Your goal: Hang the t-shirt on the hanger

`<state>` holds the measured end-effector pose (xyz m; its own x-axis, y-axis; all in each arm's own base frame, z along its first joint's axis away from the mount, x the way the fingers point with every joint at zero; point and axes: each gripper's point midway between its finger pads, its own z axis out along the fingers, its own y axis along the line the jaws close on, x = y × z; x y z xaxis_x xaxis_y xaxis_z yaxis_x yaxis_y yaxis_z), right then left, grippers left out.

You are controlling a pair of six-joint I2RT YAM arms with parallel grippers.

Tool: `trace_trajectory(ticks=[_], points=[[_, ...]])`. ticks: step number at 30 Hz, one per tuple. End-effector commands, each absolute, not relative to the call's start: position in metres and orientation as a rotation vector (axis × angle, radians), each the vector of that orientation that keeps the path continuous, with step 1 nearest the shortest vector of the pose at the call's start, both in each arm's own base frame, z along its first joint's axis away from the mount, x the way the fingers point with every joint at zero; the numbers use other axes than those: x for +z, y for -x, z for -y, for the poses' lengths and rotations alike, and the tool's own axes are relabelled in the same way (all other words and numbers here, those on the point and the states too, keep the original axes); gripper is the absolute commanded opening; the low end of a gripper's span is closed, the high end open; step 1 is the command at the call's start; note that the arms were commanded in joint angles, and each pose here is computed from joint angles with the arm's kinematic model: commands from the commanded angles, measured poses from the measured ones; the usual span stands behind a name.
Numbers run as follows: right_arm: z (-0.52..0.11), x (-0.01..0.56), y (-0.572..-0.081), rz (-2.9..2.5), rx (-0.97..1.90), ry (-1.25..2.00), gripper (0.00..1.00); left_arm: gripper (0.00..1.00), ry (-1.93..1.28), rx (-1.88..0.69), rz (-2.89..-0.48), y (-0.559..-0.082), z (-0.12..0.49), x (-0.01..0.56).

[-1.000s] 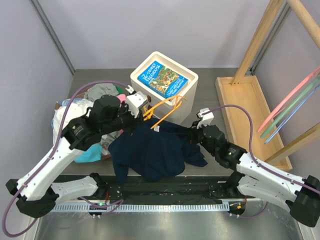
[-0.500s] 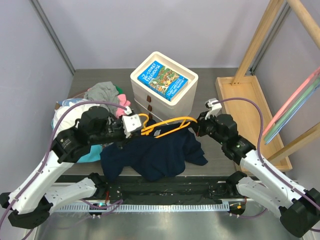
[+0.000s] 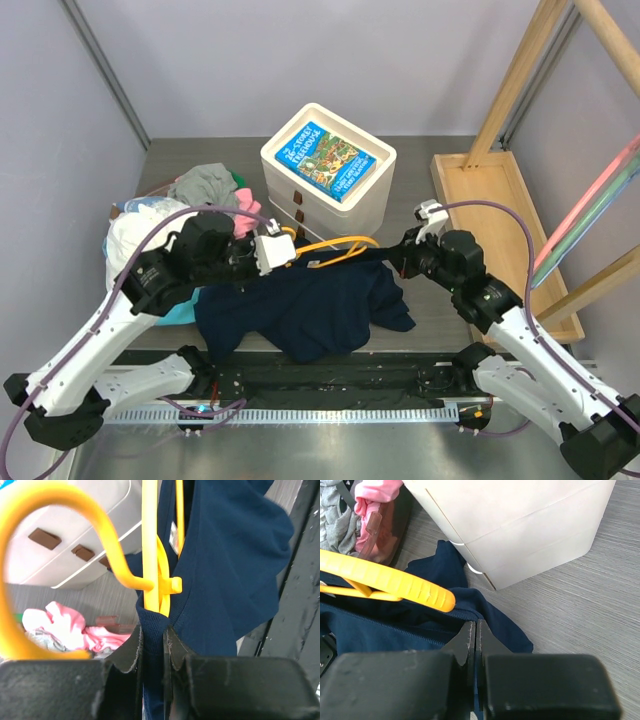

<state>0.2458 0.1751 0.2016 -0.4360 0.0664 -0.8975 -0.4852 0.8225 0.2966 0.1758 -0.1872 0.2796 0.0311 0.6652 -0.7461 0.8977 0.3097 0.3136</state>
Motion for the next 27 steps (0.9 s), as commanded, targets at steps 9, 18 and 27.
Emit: trace_trajectory(ticks=[9, 18, 27], points=[[-0.162, 0.214, -0.262, -1.915, 0.557, 0.286, 0.01, 0.0, -1.457, -0.246, -1.664, -0.17, 0.165, 0.279], [-0.163, 0.217, -0.263, -1.905, 0.556, 0.297, 0.01, 0.0, -1.546, -0.248, -1.689, -0.166, 0.165, 0.268], [-0.159, 0.232, -0.257, -1.858, 0.539, 0.34, 0.01, 0.0, -1.48, -0.099, -1.802, -0.193, 0.156, 0.256]])
